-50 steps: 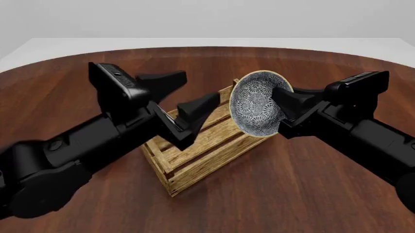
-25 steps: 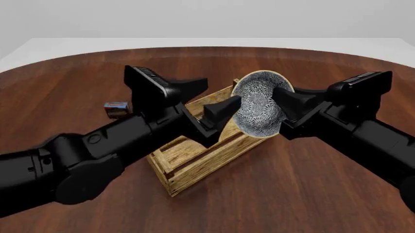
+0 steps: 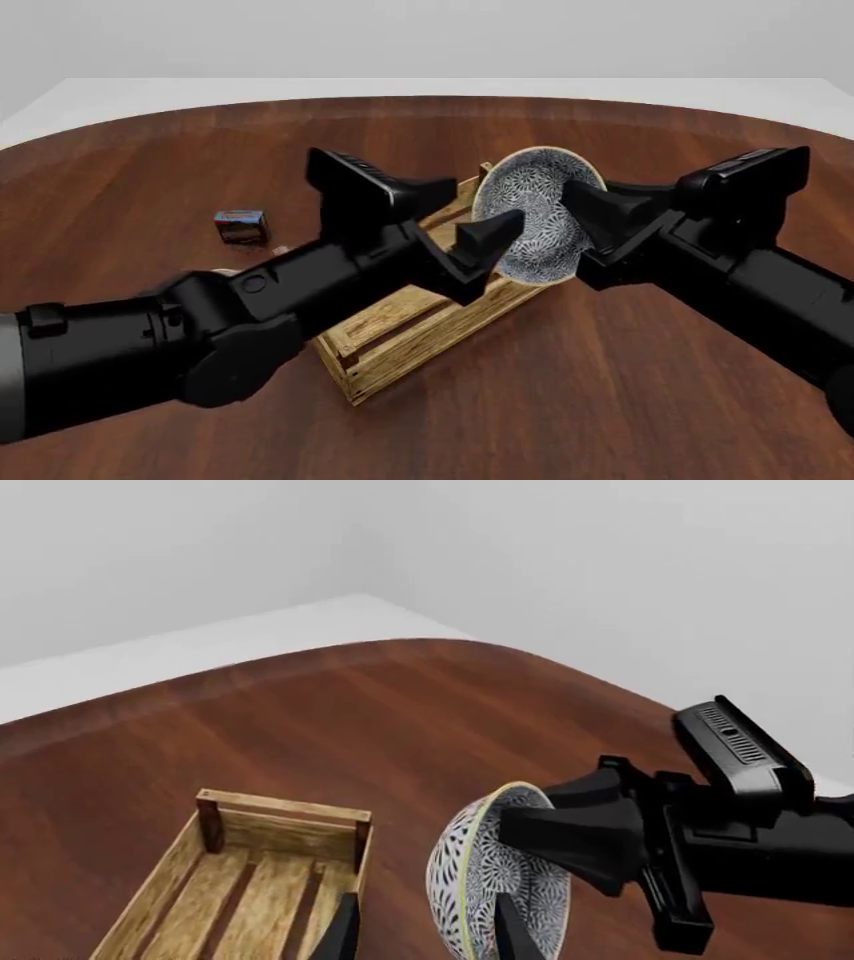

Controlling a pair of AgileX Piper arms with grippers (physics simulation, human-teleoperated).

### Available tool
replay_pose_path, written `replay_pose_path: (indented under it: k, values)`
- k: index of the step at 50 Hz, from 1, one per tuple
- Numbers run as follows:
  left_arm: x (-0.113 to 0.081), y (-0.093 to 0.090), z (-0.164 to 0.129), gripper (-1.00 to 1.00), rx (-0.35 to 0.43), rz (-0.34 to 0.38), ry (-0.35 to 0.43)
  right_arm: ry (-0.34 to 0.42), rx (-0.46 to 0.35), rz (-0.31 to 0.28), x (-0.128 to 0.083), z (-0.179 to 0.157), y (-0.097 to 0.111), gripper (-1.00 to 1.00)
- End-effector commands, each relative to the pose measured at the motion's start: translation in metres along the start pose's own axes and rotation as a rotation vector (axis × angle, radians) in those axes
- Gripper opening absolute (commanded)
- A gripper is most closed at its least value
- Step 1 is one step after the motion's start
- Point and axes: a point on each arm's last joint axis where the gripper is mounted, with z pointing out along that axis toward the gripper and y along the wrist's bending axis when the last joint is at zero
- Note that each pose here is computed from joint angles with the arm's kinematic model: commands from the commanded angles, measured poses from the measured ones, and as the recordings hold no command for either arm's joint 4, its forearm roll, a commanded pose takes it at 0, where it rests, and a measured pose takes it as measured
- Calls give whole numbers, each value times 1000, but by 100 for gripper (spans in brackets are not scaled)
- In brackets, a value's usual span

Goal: Stack the right bowl on the left bowl and place them in the tray.

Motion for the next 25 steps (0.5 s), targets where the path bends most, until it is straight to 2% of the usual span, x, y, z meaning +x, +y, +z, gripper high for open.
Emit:
replay_pose_path:
  k: [1, 9, 10, 25]
  values:
    - [7, 1, 10, 100, -2, -15, 16, -14, -1, 30, -4, -2, 1, -100]
    - [10, 0, 11, 100, 0, -29, 19, -17, 0, 31, -5, -3, 0, -100]
    - [10, 1, 11, -100, -2, -34, 17, -17, 0, 31, -5, -3, 0, -100]
    - [8, -1, 7, -100, 5, -41, 7, -19, -1, 32, -5, -5, 1, -100]
